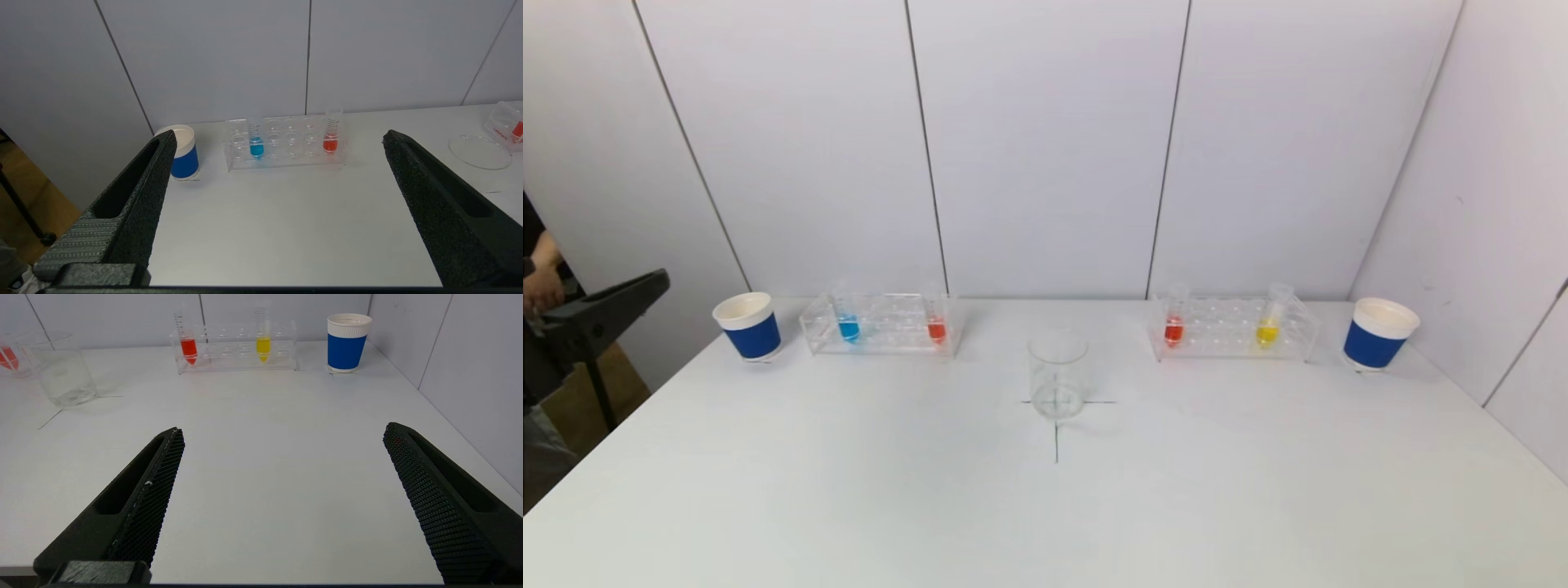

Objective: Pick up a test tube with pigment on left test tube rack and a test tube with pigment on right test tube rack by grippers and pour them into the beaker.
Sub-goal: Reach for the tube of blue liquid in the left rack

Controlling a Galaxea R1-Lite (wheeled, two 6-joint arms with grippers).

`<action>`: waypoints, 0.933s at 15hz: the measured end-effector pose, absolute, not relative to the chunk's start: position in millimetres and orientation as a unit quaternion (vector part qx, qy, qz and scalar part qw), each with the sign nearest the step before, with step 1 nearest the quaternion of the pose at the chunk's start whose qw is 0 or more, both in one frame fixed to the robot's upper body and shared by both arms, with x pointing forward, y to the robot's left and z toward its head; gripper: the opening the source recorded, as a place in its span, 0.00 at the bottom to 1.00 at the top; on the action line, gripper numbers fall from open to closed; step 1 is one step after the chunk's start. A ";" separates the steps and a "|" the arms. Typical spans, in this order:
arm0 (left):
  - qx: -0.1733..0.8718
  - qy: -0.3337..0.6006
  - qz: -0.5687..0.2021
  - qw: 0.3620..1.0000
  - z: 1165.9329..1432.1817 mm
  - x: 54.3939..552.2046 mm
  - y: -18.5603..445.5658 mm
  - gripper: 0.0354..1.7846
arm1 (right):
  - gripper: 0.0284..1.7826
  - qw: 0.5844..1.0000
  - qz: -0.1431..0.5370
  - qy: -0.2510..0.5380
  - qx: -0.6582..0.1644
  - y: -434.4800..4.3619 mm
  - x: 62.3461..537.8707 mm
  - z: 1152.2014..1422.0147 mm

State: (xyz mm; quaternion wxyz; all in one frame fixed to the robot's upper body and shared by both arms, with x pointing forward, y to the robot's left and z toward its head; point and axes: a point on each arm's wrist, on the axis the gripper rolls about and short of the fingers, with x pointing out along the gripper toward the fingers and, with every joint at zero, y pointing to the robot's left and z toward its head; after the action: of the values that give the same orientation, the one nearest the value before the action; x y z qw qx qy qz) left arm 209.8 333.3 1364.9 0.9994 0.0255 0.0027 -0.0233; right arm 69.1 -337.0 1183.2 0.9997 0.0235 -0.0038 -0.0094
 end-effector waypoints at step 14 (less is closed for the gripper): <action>0.014 0.040 -0.045 0.998 1257.8 355.4 374.6 0.99 | 0.99 1.000 -0.009 -0.004 0.024 -337.0 69.1 1183.2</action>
State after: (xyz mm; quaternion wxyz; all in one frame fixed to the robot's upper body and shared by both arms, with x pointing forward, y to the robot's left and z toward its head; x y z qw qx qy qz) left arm 355.4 374.6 1257.8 0.9981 0.0136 0.0396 -0.0449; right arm 69.1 -337.0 1183.2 0.9997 0.0235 -0.0038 -0.0093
